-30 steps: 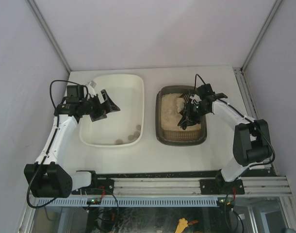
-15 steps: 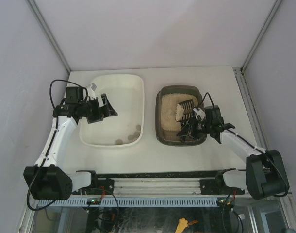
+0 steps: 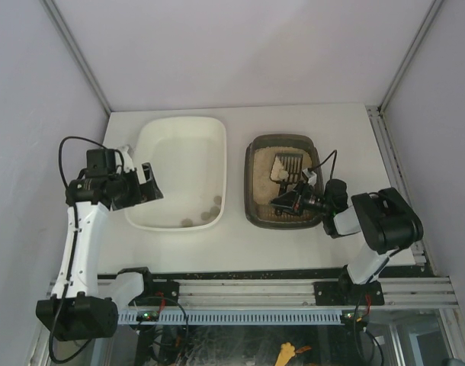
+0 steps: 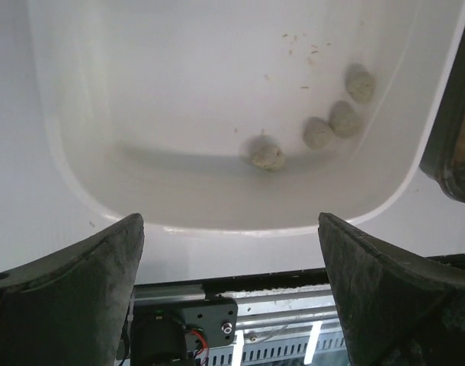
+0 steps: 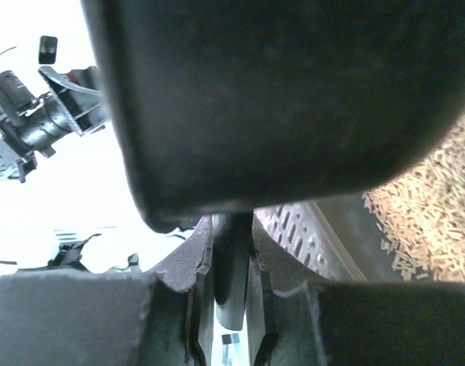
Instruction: Clean the litter box
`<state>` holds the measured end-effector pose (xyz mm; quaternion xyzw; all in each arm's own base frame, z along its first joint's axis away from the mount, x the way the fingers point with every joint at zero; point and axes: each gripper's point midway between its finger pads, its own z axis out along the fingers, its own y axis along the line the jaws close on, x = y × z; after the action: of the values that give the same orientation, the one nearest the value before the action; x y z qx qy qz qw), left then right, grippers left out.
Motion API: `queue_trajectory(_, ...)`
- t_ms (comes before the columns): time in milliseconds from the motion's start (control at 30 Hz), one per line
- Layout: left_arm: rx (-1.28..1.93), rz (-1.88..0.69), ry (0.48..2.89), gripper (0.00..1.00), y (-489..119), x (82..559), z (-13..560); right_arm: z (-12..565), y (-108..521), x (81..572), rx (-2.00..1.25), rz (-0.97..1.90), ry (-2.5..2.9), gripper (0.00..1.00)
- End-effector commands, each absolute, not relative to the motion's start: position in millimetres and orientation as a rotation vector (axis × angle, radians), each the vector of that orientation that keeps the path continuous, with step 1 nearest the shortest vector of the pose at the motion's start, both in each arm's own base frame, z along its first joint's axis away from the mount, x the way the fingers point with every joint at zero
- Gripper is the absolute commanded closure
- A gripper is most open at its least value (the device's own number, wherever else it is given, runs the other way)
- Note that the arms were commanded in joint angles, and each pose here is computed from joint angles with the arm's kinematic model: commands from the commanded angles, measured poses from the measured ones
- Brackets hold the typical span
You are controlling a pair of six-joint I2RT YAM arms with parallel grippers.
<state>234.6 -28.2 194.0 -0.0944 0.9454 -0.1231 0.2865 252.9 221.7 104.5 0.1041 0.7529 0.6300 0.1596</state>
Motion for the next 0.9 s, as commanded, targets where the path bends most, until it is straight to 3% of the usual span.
queue_trajectory(0, -0.281, -0.184, 2.453, 0.00, -7.6, 225.4, 217.4, 158.4, 219.6, 252.2, 0.042, 1.857, 1.840, 1.00)
queue_trajectory(233, -0.297, -0.078, 2.354, 0.00, 7.2, 220.3, 217.5, 168.2, 225.9, 237.6, -0.091, 1.899, 1.839, 1.00)
queue_trajectory(367, -0.291, -0.070, 2.324, 0.00, 7.9, 214.0, 214.5, 160.8, 203.6, 250.4, 0.055, 1.833, 1.827, 1.00)
queue_trajectory(533, -0.291, -0.052, 2.317, 0.00, 10.1, 210.5, 210.0, 150.0, 240.3, 233.4, 0.017, 1.956, 1.924, 1.00)
queue_trajectory(700, -0.284, -0.076, 2.310, 0.00, 6.6, 211.9, 209.6, 150.6, 206.9, 258.1, 0.214, 1.876, 1.873, 1.00)
queue_trajectory(867, -0.276, -0.088, 2.315, 0.00, 4.4, 212.3, 208.6, 142.3, 239.6, 236.8, 0.134, 1.985, 1.968, 1.00)
